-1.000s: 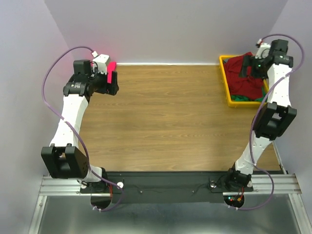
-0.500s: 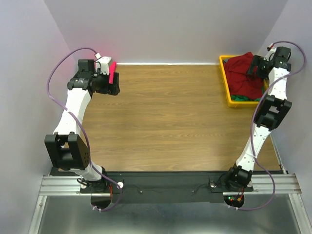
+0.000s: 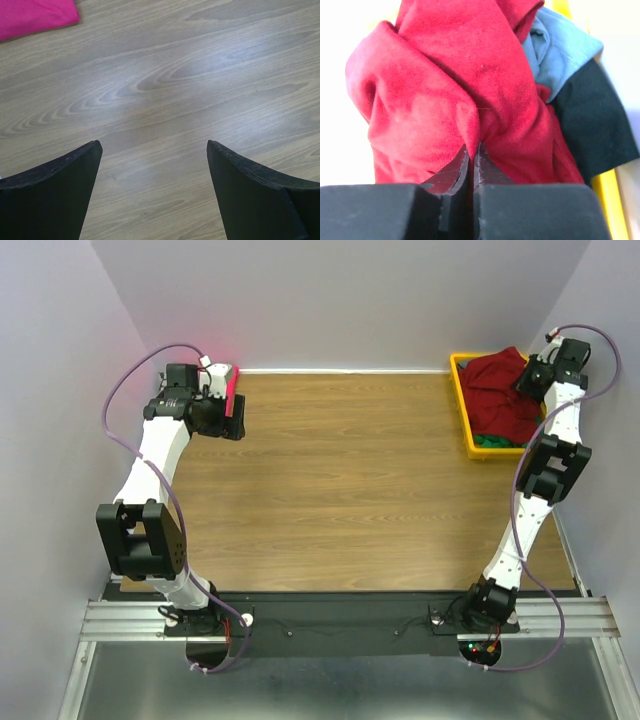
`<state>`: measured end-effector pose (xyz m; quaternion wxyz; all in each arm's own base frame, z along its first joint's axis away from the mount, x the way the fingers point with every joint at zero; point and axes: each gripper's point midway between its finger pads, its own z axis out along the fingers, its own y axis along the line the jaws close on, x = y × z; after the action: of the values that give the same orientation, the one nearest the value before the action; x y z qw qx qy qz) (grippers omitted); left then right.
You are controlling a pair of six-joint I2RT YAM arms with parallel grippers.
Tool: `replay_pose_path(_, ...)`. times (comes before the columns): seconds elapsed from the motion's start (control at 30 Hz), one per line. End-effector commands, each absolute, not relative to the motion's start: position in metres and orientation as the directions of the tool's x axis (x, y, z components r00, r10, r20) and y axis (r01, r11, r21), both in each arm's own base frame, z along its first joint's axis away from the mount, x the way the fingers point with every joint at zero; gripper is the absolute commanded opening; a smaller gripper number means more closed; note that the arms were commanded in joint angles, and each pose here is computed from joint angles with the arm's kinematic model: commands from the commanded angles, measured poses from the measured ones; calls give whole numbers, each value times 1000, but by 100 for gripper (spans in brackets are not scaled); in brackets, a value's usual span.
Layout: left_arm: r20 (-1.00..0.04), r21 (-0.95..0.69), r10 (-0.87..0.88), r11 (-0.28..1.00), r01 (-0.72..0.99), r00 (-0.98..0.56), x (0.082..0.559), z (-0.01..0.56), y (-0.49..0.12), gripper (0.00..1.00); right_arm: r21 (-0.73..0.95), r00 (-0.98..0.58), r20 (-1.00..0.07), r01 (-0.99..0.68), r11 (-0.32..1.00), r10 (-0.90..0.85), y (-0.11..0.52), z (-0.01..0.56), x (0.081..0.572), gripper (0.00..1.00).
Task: Fold and stack the t-shirts
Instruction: Grab the tshirt from the pile, then move the tshirt to the center of the board
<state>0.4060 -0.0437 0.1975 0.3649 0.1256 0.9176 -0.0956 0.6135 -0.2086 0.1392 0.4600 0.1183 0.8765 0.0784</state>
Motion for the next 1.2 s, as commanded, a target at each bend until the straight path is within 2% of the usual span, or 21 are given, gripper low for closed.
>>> replay_pose_path(0.0, -737, -56, 178, 945, 321, -652, 413, 222, -43, 99, 220, -407, -881, 99, 970, 241, -211, 217, 619, 0)
replay_pose_path(0.1, -744, -58, 183, 940, 335, -643, 414, 226, -45, 99, 211, -360, -906, 70, 975, 222, -202, 261, 607, 1)
replay_pose_path(0.23, -772, -52, 193, 931, 362, -606, 415, 239, -49, 99, 189, -251, -950, 18, 982, 187, -182, 347, 578, 1)
replay_pose_path(0.33, -790, -45, 192, 929, 367, -583, 415, 246, -50, 98, 180, -207, -963, -25, 983, 171, -166, 383, 559, 1)
replay_pose_path(0.63, -849, -45, 191, 903, 427, -493, 422, 276, -62, 99, 127, 7, -991, -224, 966, 132, -92, 523, 465, 0)
replay_pose_path(0.87, -888, -50, 169, 889, 455, -428, 431, 303, -70, 99, 190, 49, -971, -435, 880, 234, -20, 576, 418, 1)
replay_pose_path(1.17, -922, -70, 114, 891, 448, -370, 439, 333, -61, 99, 200, 53, -932, -749, 631, 358, 133, 628, 385, 1)
